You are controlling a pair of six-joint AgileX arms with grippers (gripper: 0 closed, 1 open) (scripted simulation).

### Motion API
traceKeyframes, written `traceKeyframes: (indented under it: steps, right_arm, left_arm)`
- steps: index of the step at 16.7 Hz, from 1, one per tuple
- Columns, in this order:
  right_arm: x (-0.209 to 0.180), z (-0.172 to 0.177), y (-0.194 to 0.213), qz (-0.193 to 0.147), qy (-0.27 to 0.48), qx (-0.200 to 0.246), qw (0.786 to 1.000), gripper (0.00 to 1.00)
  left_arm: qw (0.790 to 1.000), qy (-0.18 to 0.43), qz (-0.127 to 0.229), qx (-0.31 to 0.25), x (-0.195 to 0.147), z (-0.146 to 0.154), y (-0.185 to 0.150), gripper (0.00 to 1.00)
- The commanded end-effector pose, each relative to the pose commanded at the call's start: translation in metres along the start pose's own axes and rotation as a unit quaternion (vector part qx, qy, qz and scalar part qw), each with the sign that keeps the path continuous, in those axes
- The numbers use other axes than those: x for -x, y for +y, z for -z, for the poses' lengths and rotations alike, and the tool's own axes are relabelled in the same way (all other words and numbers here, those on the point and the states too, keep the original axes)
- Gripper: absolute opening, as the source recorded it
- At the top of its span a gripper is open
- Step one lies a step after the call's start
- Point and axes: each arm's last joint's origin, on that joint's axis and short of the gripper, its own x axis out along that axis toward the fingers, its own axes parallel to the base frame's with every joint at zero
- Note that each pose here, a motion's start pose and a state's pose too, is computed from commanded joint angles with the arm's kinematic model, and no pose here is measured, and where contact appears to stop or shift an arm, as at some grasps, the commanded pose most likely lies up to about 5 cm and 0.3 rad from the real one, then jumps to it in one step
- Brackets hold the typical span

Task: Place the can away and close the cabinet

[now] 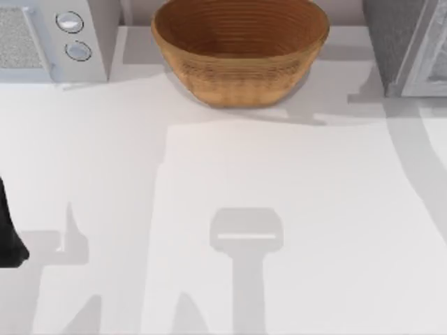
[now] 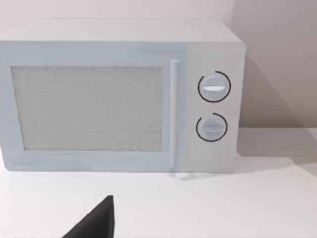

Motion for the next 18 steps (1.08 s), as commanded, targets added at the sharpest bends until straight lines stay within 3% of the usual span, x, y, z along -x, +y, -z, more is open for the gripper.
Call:
traceKeyframes:
  steps: [12,18]
  right_arm:
    - [-0.024,-0.017,0.006,0.005,-0.001,-0.001,1.0,0.0]
    - [-0.073,-0.039,0.008,0.005,-0.002,-0.003,1.0,0.0]
  left_arm:
    - [1.0,0.0,0.0,0.0,0.0,0.0,0.0,1.0]
    - [1.0,0.0,0.0,0.0,0.0,0.0,0.0,1.0]
